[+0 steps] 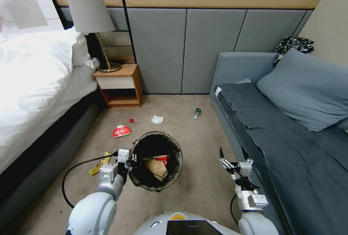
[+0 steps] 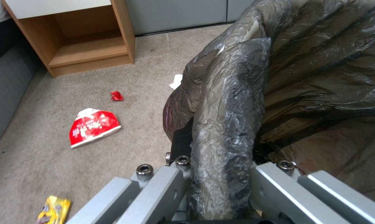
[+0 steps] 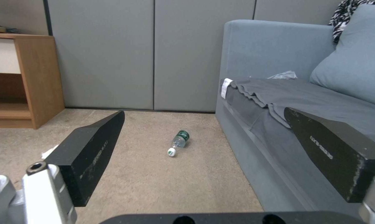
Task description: Pick up the trash bin, then pick up the garbage from the floor and place it into the trash bin.
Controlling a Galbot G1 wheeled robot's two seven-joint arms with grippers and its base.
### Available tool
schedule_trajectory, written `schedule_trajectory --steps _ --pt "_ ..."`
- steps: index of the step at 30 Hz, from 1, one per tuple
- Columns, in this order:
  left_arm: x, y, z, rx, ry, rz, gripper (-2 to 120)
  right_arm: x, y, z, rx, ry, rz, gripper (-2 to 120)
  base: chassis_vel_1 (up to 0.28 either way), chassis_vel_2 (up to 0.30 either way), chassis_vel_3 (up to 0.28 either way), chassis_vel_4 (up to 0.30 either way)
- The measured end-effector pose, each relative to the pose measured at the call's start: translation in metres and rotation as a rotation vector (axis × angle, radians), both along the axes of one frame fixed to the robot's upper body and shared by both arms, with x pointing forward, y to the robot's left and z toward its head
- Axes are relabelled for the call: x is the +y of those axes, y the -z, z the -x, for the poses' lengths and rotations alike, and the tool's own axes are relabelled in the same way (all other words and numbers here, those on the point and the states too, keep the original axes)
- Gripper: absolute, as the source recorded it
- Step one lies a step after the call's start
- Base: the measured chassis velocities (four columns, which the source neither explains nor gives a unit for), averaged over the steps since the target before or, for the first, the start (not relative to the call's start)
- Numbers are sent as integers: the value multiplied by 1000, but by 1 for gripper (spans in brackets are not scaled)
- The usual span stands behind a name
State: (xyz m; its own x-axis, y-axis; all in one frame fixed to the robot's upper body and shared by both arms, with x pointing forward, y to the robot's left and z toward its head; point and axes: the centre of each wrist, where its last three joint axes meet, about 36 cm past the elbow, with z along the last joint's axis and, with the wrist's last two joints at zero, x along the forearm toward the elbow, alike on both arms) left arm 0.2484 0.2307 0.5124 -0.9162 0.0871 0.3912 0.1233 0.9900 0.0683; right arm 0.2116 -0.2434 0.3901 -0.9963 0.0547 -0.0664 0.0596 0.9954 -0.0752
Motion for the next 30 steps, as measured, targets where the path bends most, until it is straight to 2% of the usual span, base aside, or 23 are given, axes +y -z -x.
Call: schedule_trajectory --steps 30 --pt "-2 2 -2 0 2 4 2 -2 6 -1 14 9 -10 100 -111 109 109 -107"
